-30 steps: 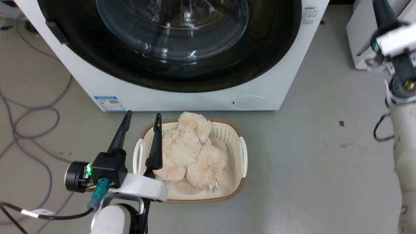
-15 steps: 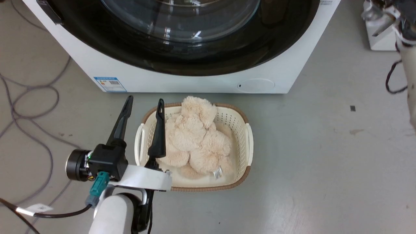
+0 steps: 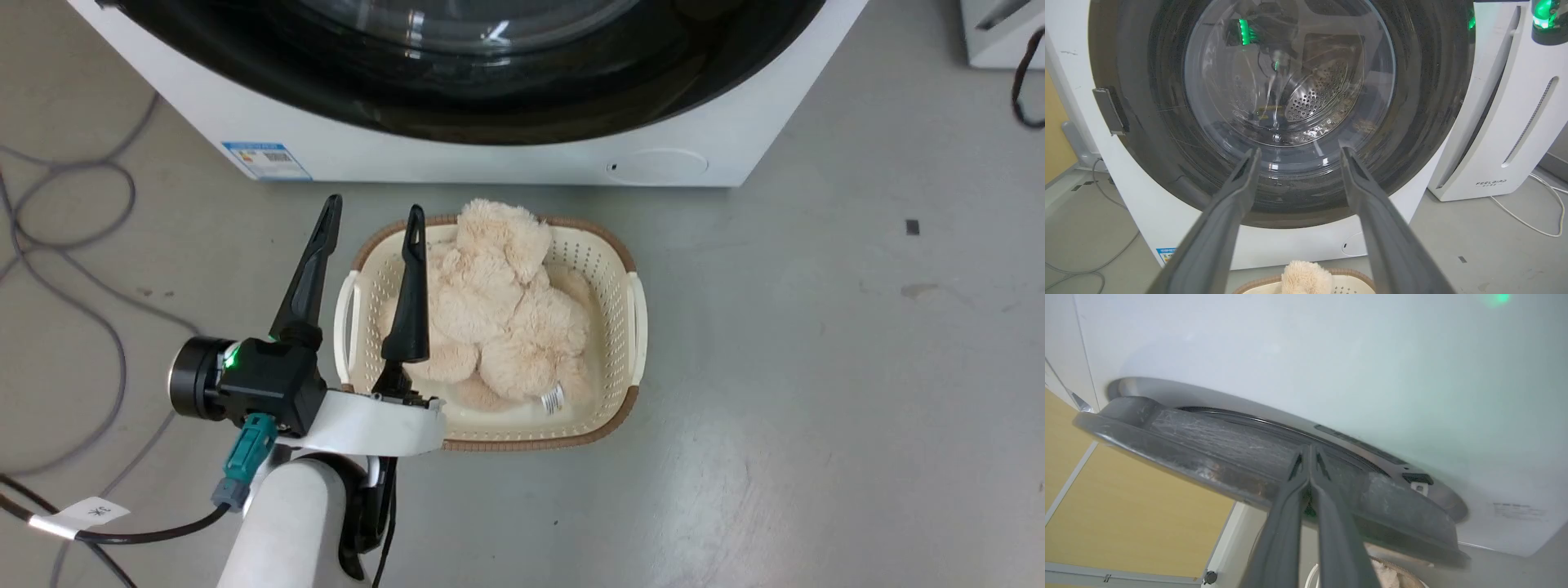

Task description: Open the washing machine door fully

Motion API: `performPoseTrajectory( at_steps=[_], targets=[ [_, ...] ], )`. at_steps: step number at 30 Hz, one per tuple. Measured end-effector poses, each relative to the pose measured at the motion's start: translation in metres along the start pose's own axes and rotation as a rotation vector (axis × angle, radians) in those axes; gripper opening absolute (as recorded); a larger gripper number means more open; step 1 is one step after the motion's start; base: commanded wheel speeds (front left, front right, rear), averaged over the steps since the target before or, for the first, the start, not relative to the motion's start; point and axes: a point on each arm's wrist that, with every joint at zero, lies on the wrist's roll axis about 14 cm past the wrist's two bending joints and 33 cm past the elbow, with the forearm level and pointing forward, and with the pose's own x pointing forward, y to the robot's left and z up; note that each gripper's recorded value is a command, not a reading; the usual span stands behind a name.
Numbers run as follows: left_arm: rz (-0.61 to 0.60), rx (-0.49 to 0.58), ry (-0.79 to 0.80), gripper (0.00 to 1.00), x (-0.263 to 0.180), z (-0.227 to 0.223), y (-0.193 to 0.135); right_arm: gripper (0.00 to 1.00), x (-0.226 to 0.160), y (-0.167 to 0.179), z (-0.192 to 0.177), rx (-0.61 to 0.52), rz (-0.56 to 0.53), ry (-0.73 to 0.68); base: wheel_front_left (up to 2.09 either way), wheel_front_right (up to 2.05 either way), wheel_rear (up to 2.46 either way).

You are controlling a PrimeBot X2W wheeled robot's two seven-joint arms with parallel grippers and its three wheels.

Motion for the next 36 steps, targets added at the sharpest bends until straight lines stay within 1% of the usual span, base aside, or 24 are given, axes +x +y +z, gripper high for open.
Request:
performPoseTrajectory(
  at_steps=[7,14,22,30,36],
  targets=[
    [-0.001,-0.013,-0.002,1.00,0.006,-0.006,-0.001,0.00,0.011,0.002,-0.004,-0.014,0.000,0.110,0.00,0.00,0.00],
    [-0.004,-0.020,-0.018,1.00,0.010,-0.006,-0.003,0.00,0.012,0.001,-0.018,0.008,0.003,0.250,0.00,0.00,0.00],
    [-0.008,-0.017,-0.032,1.00,0.008,0.003,-0.005,0.00,0.000,0.006,-0.030,0.004,0.006,0.333,0.00,0.00,0.00],
    [-0.007,-0.009,-0.047,1.00,0.003,0.013,-0.004,0.00,-0.016,0.005,-0.060,0.027,0.014,0.426,0.00,0.00,0.00],
    [-0.003,0.002,-0.030,1.00,-0.012,0.015,-0.002,0.00,-0.032,0.014,-0.079,0.044,0.040,0.480,0.00,0.00,0.00]
  ],
)
